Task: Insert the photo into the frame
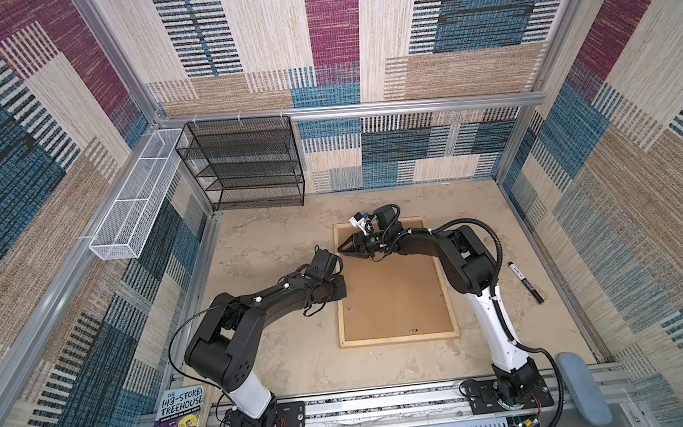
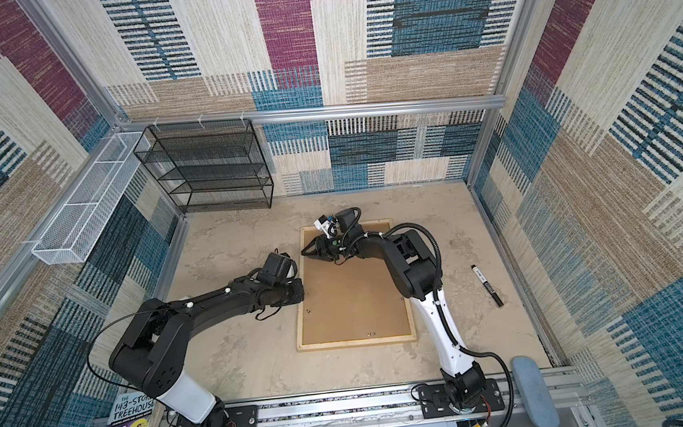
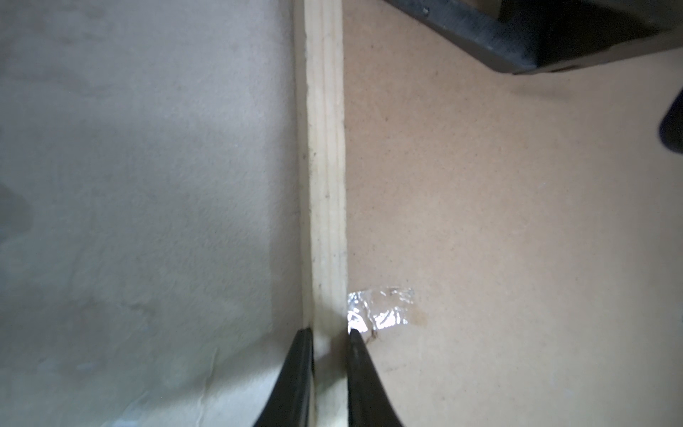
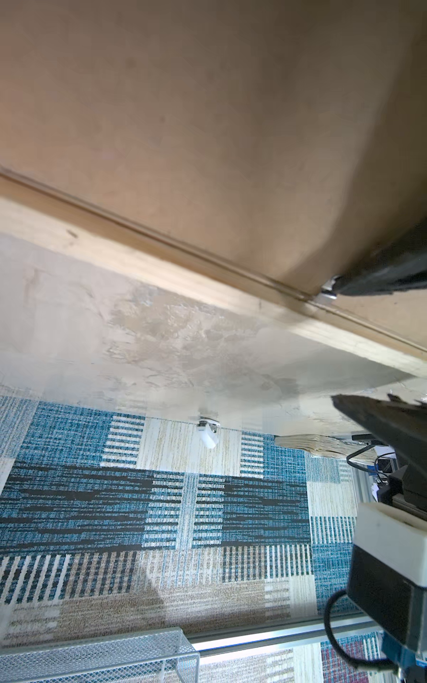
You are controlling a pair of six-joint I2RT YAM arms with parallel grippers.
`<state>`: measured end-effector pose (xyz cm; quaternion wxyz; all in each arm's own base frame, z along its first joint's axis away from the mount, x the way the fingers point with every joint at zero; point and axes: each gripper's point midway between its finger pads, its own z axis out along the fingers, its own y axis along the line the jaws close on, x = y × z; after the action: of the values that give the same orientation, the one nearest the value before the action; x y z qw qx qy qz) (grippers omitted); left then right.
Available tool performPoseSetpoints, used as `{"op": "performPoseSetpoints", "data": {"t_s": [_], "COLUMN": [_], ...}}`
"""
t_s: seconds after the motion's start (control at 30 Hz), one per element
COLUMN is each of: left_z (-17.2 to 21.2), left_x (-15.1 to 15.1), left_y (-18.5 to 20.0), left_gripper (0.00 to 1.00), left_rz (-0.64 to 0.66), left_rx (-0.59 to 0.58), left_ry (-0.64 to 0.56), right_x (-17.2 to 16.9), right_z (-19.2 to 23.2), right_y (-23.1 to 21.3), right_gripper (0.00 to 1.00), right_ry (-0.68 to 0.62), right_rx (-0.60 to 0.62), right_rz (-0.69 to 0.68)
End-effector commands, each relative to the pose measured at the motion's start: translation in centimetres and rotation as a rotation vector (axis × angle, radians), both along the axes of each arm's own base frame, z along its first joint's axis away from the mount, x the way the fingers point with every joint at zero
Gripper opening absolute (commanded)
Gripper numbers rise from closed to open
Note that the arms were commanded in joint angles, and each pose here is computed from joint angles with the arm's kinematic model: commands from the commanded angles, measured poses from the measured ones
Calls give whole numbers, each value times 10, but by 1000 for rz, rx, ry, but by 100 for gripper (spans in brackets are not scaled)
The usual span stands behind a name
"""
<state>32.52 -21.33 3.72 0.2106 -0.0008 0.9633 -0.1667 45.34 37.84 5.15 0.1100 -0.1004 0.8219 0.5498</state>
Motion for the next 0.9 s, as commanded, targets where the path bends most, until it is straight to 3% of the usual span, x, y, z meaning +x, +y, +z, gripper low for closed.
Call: {"op": "performPoseSetpoints", "data": {"t_s": [0.0, 0.87], "left_z": [6, 7], "left_x": [2, 1], "left_y": [-15, -19], "left_gripper": [19, 19], "left_rz": [-57, -71], "left_rx": [-50, -57], "left_ry": [-19, -19], "right_x": [0, -2], "right_z": [-24, -29], "right_y": [-6, 3], "right_gripper": [47, 47], "right_ry": [68, 82], "right_rx": [-75, -66], "right_rz": [-51, -41]}}
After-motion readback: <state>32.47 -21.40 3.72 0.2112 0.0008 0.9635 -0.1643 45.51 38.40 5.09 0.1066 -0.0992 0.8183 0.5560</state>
